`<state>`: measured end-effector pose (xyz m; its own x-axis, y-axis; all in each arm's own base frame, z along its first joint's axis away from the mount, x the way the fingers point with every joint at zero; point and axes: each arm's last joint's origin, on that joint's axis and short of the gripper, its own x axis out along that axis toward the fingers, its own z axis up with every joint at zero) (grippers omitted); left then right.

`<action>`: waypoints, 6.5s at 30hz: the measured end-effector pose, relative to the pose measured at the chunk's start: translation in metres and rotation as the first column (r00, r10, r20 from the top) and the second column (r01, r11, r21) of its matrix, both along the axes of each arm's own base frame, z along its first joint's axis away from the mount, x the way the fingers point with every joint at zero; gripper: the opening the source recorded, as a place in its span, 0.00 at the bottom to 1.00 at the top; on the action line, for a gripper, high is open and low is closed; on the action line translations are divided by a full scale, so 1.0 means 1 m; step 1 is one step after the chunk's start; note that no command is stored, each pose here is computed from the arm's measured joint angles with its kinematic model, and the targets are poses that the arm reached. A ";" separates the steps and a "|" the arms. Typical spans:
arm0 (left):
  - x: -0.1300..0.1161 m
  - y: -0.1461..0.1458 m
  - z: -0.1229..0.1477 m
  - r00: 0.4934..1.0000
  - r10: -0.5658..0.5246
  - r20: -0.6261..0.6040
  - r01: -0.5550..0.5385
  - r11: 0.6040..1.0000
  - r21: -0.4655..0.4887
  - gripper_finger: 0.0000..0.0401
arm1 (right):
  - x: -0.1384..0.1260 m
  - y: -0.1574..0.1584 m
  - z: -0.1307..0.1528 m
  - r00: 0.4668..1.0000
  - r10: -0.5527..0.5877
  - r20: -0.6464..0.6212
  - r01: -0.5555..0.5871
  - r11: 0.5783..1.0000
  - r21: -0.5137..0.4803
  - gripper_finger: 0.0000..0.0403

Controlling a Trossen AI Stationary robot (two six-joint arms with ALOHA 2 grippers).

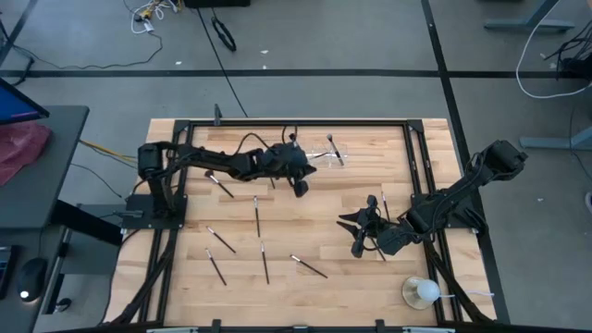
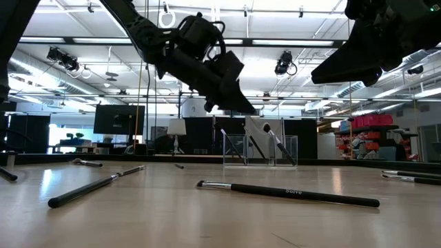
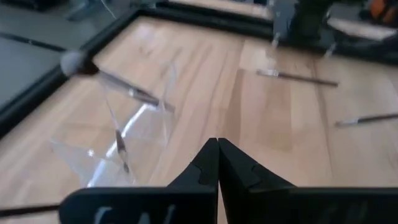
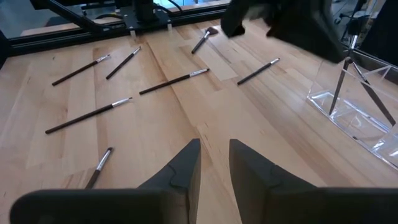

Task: Put items in baskets/containers
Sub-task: Put the black eyeshadow brush into the transparent organizer

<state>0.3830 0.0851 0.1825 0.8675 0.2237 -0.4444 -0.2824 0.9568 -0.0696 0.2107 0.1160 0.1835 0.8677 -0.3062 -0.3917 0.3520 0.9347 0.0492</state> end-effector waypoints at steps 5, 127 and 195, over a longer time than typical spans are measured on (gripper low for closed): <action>-0.001 0.005 -0.012 0.990 0.123 -0.062 -0.120 0.991 0.054 0.01 | 0.000 0.000 0.000 1.000 -0.001 0.001 0.001 1.000 0.003 0.21; -0.004 0.022 -0.009 0.995 0.077 -0.067 -0.064 0.982 0.176 0.00 | 0.001 -0.002 0.000 1.000 -0.007 0.000 0.007 1.000 -0.003 0.21; -0.052 -0.140 -0.033 0.995 0.000 0.100 -0.018 0.983 0.183 0.01 | -0.072 0.035 -0.090 0.825 -0.099 -0.556 0.155 0.986 0.054 0.07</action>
<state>0.3313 -0.0549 0.1497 0.9028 0.3014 -0.3066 -0.2914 0.9533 0.0791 0.1390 0.1514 0.0931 0.4561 -0.3367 -0.8238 0.4622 0.8806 -0.1040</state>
